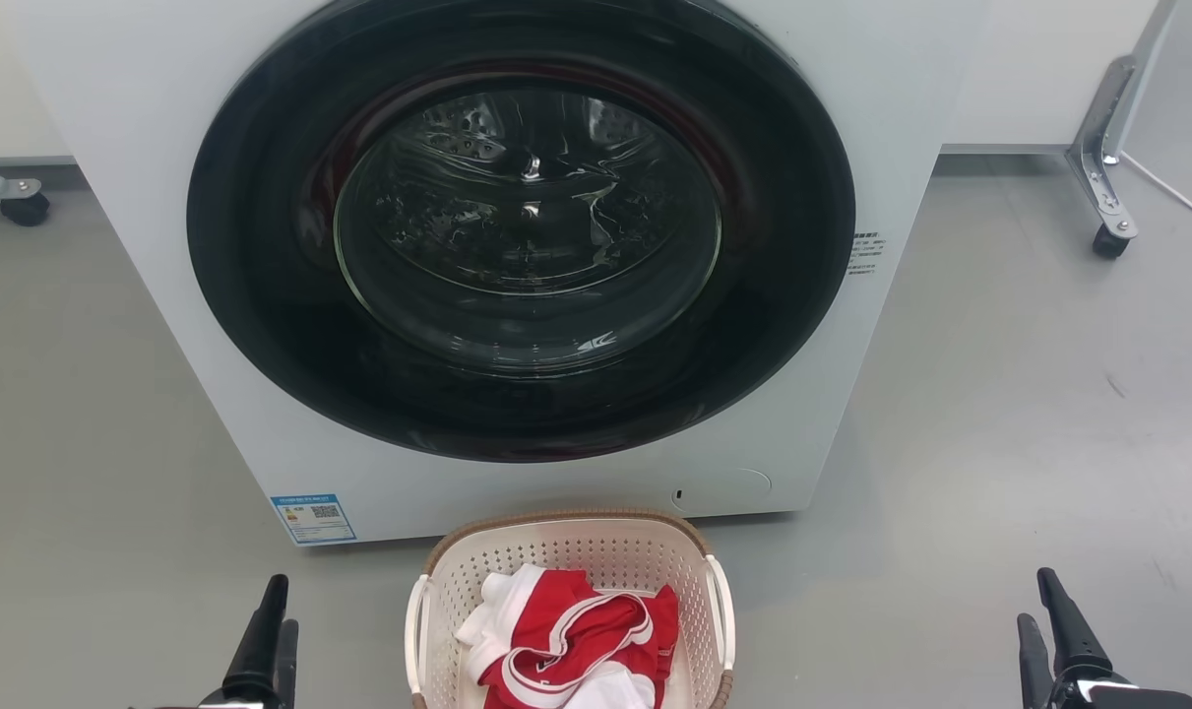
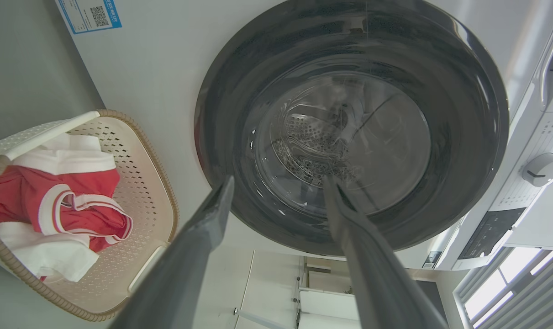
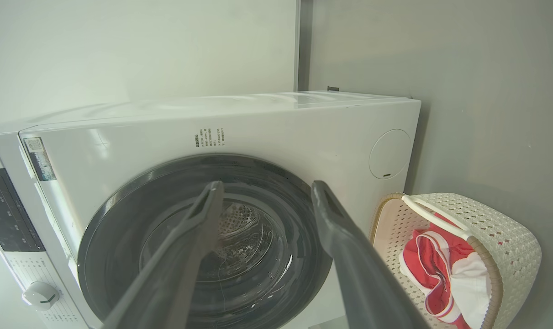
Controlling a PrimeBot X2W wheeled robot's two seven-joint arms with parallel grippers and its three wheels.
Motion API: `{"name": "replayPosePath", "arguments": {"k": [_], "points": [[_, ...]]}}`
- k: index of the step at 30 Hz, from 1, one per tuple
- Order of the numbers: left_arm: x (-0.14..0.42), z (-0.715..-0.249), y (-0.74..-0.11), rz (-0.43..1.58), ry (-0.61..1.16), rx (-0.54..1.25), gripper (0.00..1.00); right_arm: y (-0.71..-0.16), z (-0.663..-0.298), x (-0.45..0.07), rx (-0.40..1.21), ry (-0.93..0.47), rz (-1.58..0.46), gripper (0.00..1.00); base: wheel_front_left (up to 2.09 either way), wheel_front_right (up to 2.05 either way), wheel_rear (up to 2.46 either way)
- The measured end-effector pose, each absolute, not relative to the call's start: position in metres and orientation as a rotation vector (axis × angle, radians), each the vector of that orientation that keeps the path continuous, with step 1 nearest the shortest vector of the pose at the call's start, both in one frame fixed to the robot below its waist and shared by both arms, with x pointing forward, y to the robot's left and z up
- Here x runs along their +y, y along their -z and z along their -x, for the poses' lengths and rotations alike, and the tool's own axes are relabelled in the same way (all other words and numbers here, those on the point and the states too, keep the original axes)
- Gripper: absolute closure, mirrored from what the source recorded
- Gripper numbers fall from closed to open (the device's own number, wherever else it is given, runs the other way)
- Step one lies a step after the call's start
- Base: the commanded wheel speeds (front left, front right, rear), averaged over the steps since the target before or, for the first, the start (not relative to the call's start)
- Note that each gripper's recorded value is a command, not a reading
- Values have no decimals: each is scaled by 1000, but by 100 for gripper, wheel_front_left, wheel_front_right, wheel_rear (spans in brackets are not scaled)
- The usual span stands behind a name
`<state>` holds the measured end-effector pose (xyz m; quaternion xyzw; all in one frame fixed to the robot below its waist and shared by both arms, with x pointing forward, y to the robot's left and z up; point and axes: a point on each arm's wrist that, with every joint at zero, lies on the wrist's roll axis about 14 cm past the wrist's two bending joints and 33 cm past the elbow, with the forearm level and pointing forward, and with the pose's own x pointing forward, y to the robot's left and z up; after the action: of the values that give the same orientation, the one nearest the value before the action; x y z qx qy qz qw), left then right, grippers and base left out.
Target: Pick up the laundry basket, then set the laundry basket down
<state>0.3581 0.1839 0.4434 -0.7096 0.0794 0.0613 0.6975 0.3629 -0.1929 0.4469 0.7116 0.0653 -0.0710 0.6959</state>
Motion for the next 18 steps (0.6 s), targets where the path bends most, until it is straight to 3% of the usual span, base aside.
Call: {"name": "replayPosePath", "arguments": {"k": [18], "points": [[174,-361,-450,1453,-120,174,0,-448,-367,-173,196,136,-1409,0,0,0,0]]}}
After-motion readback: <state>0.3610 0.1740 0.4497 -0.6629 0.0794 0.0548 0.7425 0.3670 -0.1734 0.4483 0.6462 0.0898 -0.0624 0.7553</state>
